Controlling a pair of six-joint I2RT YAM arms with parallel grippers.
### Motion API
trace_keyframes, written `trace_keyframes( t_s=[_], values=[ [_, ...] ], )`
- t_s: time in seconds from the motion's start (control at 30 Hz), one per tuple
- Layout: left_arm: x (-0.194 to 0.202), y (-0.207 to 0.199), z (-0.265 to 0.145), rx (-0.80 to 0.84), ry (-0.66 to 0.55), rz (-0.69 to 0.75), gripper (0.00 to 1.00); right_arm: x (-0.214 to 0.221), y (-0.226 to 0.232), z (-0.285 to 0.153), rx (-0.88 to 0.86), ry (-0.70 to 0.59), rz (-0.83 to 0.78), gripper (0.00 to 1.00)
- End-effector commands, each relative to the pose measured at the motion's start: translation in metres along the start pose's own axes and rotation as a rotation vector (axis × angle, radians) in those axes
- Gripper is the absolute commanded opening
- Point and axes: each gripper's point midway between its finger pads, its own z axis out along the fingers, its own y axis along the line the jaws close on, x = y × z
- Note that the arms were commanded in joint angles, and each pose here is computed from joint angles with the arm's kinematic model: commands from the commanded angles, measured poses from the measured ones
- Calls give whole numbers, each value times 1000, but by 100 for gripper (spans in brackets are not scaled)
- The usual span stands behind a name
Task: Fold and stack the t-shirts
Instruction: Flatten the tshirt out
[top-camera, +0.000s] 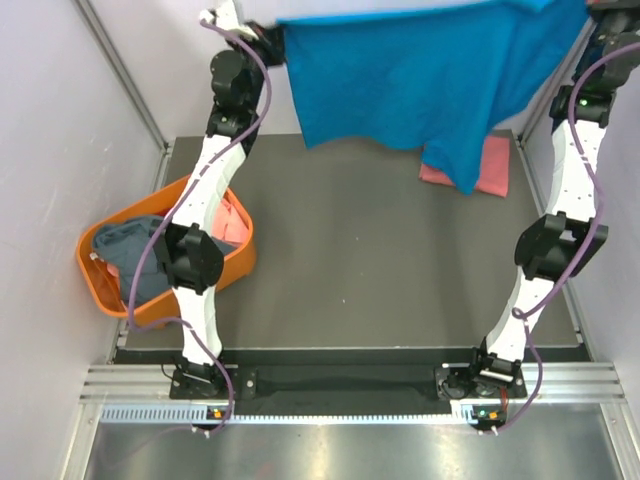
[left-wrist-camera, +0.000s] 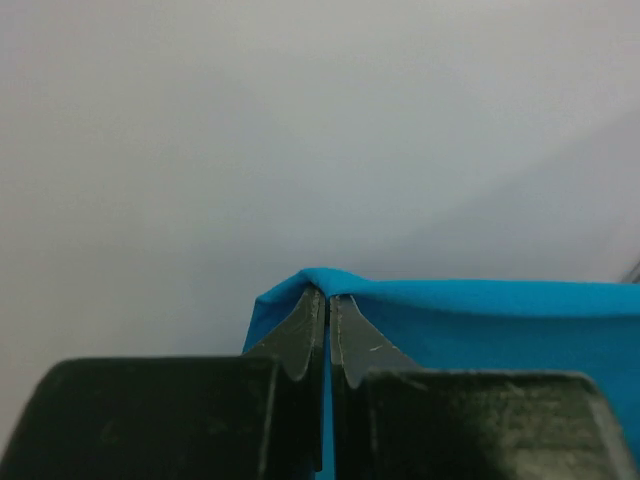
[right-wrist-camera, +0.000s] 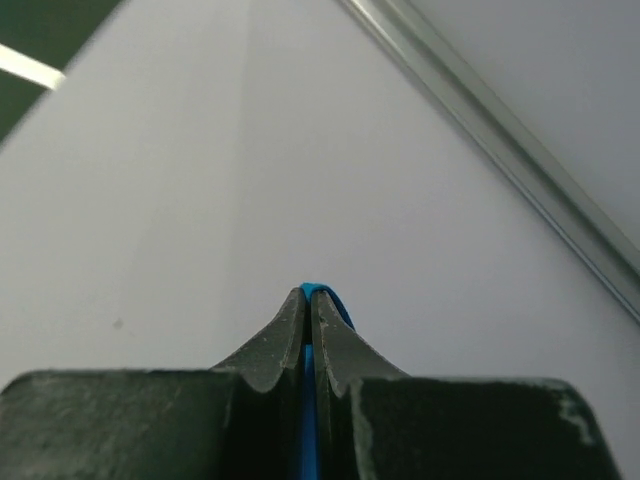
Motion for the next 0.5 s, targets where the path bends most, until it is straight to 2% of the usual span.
trace_keyframes(
  t_s=[0.0,0.03,0.07,0.1,0.13,0.17,0.27,0.3,0.33,0.47],
  values=[
    [20,3,-27,36,138,47,0,16,3,-15,-37,143,-88,0],
    [52,12,-45,29,236,41,0,27,-2,-30,9,253,-92,0],
    [37,-5,-61,73,254,22,0,32,-4,-42,23,316,-85,0],
    [44,-7,-75,80,297,10,0,34,-7,-54,44,360,-81,0],
    [77,3,-102,62,400,-2,0,36,-11,-83,84,435,-70,0],
    [60,-6,-118,75,405,-6,0,34,-14,-97,114,462,-74,0],
    [77,-1,-173,37,522,-25,0,21,-35,-164,267,557,-130,0],
    [87,1,-197,26,600,-31,0,15,-52,-204,372,606,-164,0],
    [93,3,-201,27,617,-32,0,12,-63,-226,435,635,-180,0],
    [113,3,-264,7,808,-57,0,-7,-103,-324,648,750,-253,0]
  ],
)
